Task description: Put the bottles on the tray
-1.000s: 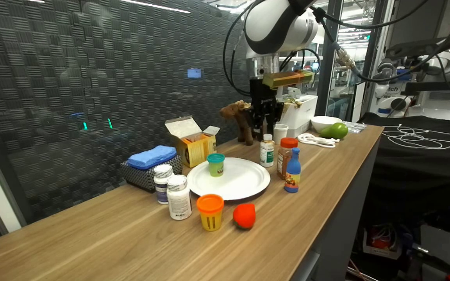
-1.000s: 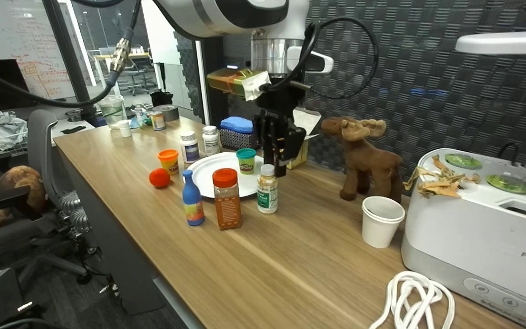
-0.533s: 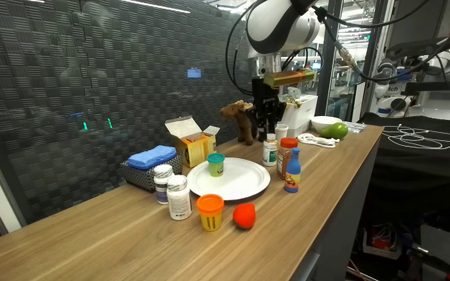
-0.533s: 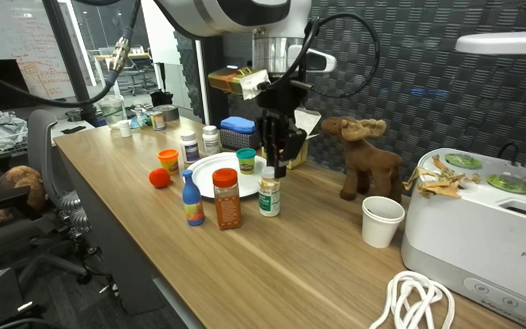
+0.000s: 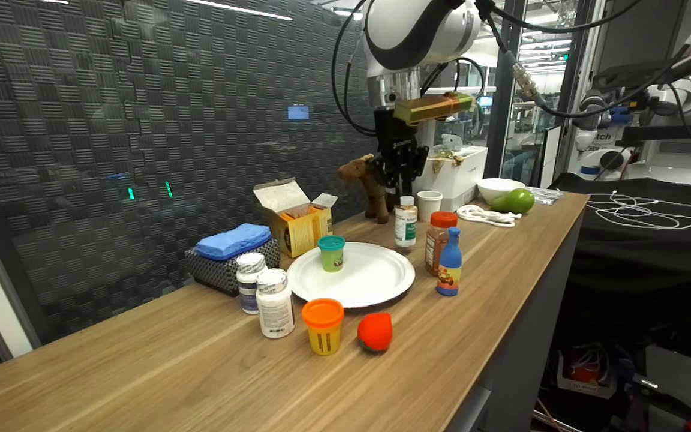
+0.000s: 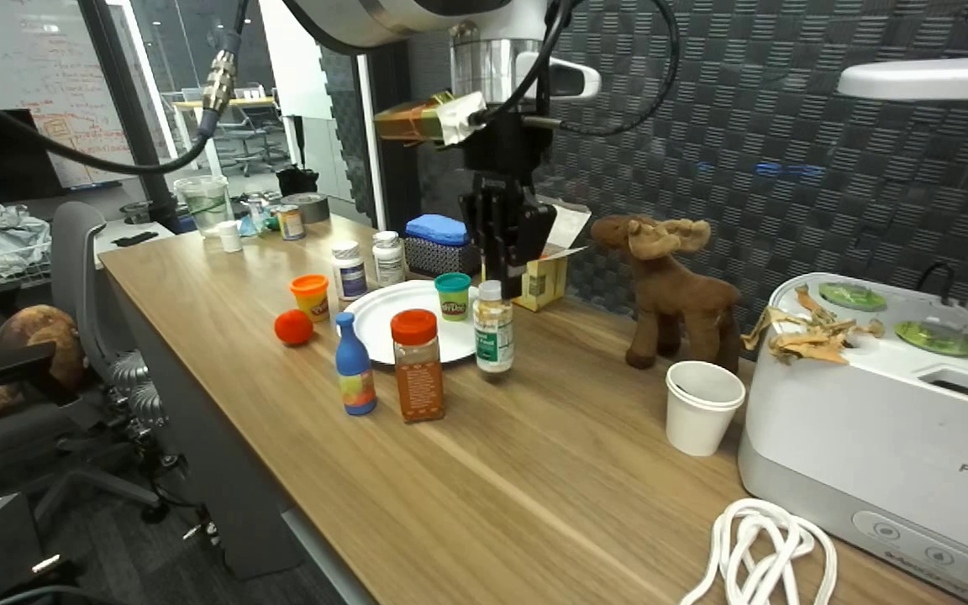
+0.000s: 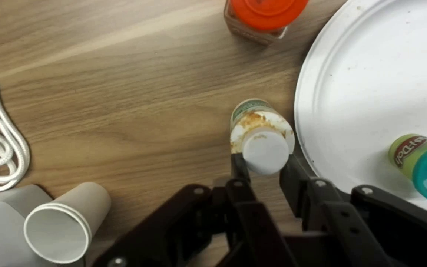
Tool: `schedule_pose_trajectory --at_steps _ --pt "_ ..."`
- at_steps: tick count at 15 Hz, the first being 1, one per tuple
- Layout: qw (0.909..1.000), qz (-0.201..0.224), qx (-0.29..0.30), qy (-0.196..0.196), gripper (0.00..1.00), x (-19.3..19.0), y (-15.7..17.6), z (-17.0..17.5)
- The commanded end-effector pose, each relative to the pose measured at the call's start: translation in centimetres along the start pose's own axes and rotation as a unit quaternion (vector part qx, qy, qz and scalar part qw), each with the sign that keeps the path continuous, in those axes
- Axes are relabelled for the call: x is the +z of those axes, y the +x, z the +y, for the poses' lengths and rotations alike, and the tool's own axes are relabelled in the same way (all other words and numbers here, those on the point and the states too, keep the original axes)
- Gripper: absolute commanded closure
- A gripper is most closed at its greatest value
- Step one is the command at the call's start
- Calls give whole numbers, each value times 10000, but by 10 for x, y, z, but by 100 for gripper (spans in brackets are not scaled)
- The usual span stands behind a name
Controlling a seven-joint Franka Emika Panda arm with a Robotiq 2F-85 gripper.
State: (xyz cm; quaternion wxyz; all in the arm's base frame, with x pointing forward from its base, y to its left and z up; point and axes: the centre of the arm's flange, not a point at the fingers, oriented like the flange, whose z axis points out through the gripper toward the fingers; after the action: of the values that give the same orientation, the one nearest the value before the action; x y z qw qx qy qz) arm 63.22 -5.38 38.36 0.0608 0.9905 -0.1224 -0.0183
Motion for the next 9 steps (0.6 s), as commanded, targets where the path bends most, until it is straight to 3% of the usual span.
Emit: schedule_pose_trajectory --at_steps 1,9 --pt "9997 94 -205 -134 90 -29 10 -23" --pt "9971 -6 -763 30 90 -22 25 -75"
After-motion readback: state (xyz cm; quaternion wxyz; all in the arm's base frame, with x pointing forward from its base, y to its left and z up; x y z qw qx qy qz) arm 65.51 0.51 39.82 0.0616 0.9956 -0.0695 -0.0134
